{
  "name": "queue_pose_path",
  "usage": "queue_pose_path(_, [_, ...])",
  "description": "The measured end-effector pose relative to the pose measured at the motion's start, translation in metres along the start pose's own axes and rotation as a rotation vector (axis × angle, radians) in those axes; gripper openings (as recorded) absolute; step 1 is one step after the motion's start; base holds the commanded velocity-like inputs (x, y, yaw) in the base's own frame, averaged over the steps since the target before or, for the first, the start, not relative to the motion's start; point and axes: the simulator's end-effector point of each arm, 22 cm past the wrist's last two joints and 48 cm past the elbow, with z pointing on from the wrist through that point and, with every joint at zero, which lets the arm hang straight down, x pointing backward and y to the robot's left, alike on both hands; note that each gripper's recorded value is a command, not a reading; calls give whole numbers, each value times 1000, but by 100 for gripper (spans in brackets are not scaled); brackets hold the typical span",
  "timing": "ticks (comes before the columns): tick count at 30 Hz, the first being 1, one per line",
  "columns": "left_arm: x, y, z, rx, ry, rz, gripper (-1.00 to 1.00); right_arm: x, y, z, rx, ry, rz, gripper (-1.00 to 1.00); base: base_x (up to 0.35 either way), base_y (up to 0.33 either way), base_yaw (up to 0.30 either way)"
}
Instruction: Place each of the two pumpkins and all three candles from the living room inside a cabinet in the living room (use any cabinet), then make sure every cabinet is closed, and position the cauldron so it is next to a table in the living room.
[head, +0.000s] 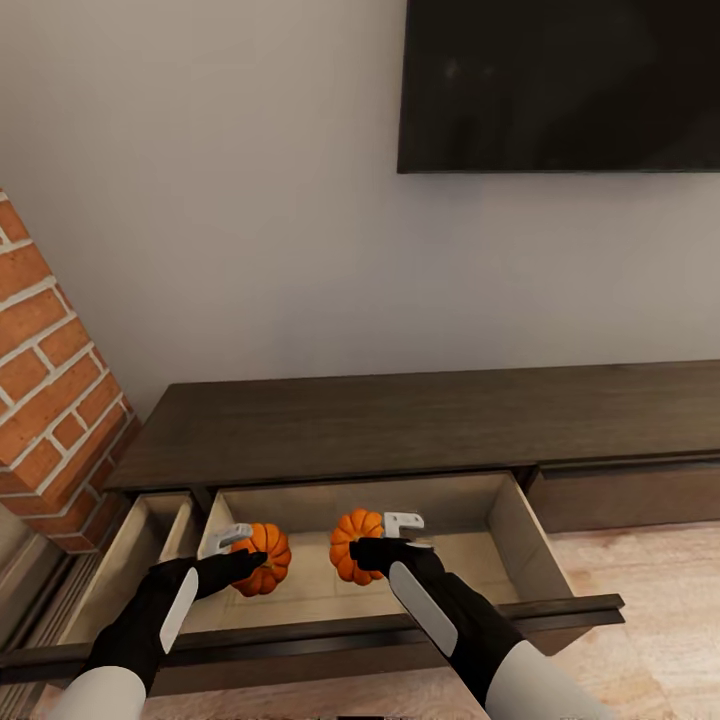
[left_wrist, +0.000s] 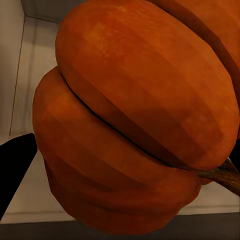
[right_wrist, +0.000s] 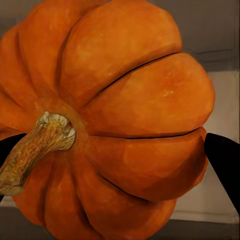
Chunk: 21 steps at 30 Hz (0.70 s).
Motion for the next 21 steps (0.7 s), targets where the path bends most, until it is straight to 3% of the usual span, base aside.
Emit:
queue_pose_path(7, [10, 5, 11, 0, -2, -1, -100, 21, -18, 18, 38, 1, 17, -100, 0, 0, 0])
queue_pose_path(18, [27, -10, 31, 22, -1, -7, -100, 31, -25, 33, 50, -12, 42, -100, 0, 0, 0])
queue_pose_path(21, [25, -4, 31, -6, -12, -5, -100, 27, -25, 33, 51, -27, 49, -100, 0, 0, 0])
